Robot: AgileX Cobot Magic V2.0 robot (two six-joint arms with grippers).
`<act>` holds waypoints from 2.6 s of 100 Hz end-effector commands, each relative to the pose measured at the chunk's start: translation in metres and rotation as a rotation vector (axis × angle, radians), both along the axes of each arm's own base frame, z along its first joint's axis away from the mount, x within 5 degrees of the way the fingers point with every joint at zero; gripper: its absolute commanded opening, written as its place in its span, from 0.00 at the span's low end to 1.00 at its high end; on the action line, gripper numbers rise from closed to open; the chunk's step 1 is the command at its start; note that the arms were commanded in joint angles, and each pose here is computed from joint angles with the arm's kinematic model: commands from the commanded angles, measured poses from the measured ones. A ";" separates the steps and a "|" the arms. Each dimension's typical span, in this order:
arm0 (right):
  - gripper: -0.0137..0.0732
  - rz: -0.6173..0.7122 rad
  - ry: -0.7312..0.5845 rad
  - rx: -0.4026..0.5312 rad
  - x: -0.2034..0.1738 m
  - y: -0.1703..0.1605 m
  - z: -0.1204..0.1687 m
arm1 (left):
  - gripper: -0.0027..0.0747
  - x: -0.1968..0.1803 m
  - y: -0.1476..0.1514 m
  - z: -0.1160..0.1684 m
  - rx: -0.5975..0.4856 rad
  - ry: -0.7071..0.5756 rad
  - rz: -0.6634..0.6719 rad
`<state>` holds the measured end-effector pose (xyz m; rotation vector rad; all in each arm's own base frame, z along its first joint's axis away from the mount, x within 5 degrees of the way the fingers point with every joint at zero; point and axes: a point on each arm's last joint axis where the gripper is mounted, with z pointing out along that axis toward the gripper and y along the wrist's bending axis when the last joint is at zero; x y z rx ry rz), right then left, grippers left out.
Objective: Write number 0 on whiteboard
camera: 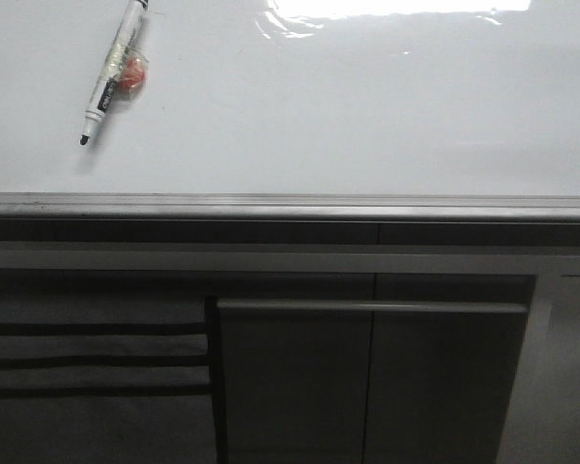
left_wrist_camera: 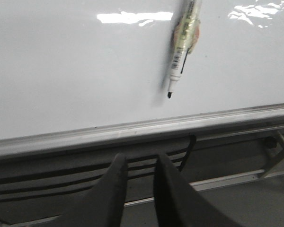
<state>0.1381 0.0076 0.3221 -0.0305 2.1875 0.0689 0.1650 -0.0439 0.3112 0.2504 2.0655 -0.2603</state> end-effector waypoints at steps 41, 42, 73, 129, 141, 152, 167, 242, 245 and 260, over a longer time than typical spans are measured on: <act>0.49 0.056 -0.112 -0.001 0.007 0.004 0.016 | 0.55 0.088 -0.073 -0.002 0.096 -0.120 -0.185; 0.49 0.056 -0.112 -0.001 0.007 0.004 0.016 | 0.55 0.091 -0.074 -0.003 0.099 -0.118 -0.186; 0.49 0.057 -0.107 -0.003 0.007 0.004 0.015 | 0.53 0.135 -0.076 -0.016 0.183 -0.087 -0.168; 0.49 0.057 -0.108 -0.003 0.007 0.004 0.015 | 0.47 0.157 -0.076 -0.024 0.201 -0.065 -0.152; 0.49 0.057 -0.108 -0.003 0.007 0.004 0.015 | 0.29 0.157 -0.076 -0.026 0.220 -0.060 -0.161; 0.49 0.057 -0.108 -0.003 0.007 0.004 0.015 | 0.15 0.157 -0.076 -0.026 0.221 -0.055 -0.162; 0.49 0.075 -0.091 -0.013 0.006 0.005 0.014 | 0.01 0.147 -0.073 -0.016 0.246 -0.041 -0.179; 0.49 1.161 0.079 -0.216 0.039 0.121 0.028 | 0.01 0.003 -0.133 0.029 0.606 0.274 -1.009; 0.49 1.200 0.076 -0.228 0.040 0.128 0.027 | 0.01 0.001 -0.136 0.029 0.609 0.270 -1.024; 0.49 1.334 0.034 -0.242 0.038 0.159 0.036 | 0.01 -0.016 -0.150 0.029 0.626 0.243 -1.111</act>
